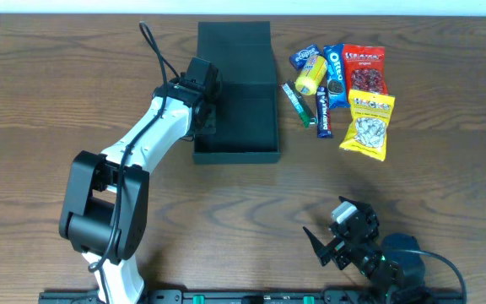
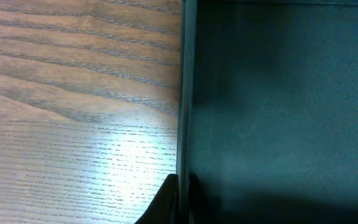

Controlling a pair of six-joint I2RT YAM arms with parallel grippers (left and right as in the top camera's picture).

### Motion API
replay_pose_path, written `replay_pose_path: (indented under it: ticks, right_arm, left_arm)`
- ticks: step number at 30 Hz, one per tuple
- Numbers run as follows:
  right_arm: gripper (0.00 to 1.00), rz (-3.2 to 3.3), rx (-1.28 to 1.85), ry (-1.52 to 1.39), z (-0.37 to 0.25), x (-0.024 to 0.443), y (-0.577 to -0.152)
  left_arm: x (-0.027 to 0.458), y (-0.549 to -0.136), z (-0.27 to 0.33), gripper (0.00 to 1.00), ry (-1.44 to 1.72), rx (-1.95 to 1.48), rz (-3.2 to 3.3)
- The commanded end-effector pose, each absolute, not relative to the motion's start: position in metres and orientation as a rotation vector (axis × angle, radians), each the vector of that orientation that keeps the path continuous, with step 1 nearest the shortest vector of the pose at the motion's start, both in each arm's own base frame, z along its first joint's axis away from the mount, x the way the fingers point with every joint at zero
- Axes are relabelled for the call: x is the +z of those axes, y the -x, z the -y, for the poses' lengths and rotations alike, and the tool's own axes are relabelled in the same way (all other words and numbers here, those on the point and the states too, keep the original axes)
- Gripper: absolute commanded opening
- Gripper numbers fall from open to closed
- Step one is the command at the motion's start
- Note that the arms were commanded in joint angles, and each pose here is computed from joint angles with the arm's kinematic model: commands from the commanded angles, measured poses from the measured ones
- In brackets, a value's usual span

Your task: Pack container

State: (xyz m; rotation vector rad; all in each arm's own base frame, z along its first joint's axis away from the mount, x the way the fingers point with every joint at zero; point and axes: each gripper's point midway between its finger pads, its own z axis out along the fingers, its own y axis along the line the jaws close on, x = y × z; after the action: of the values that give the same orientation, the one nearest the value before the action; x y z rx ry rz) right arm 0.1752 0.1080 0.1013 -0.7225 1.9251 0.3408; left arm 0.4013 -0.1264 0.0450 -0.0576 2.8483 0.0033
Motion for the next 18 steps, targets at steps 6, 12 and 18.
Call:
replay_pose_path:
  ticks: [6,12,18]
  right_arm:
    - [0.99,-1.916,0.338,0.741,-0.1093,0.1006,-0.1743]
    - [0.99,-1.916,0.338,0.741,-0.1092,0.1006,-0.1743]
    - [0.99,-1.916,0.338,0.741,-0.1092,0.1006,-0.1743]
  left_arm:
    - [0.0365,-0.3986,0.1235,0.06,0.042,0.02,-2.873]
    - [0.0367,-0.3991,0.1232,0.06,-0.004,0.03,-2.871]
    - [0.0367,-0.3992,0.1231,0.06,-0.077,0.04,-2.87]
